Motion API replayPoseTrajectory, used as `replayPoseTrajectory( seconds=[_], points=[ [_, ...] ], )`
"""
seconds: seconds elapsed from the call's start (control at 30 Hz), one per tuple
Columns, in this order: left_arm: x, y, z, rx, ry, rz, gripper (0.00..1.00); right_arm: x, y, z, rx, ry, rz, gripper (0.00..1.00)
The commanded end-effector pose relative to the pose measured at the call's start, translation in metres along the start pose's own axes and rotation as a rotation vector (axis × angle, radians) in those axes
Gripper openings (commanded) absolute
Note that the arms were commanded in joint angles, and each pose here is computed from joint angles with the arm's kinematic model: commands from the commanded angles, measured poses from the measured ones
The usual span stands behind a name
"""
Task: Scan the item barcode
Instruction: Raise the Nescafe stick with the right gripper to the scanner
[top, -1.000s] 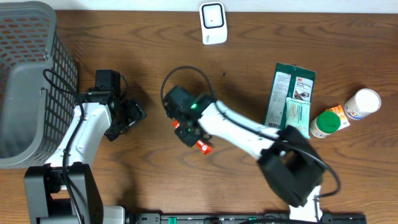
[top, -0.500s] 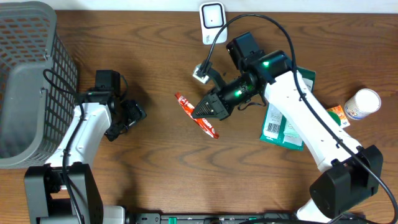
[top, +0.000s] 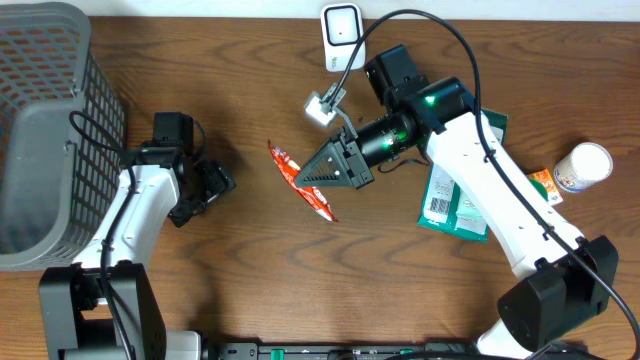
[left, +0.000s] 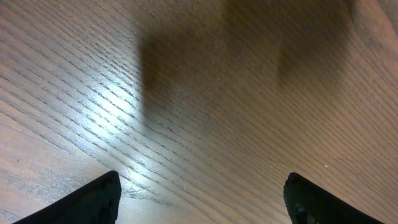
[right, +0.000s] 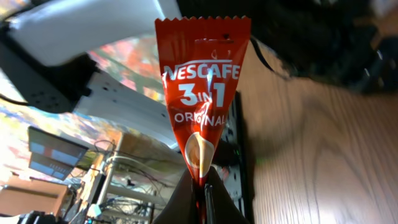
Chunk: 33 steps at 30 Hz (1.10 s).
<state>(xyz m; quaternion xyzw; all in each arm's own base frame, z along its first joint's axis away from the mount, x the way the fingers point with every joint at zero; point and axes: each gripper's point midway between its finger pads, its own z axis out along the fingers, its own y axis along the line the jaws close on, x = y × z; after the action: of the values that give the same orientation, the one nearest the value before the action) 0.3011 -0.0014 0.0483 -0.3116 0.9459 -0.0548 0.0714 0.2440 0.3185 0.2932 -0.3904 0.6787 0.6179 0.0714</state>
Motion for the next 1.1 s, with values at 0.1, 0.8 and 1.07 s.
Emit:
replayPoseTrajectory(
  seconds=[0.1, 0.8, 1.07],
  points=[
    [-0.003, 0.004, -0.001, -0.016, -0.014, 0.001, 0.86, -0.027, -0.005, -0.003, 0.026, -0.052, 0.023, 0.01],
    [-0.003, 0.004, -0.001, -0.016, -0.014, 0.001, 0.85, -0.147, -0.175, -0.186, 1.244, -0.467, 0.302, 0.01],
    [-0.003, 0.004, -0.001, -0.016, -0.014, 0.001, 0.86, -0.149, -0.307, -0.165, 1.256, -0.488, 0.287, 0.01]
  ],
)
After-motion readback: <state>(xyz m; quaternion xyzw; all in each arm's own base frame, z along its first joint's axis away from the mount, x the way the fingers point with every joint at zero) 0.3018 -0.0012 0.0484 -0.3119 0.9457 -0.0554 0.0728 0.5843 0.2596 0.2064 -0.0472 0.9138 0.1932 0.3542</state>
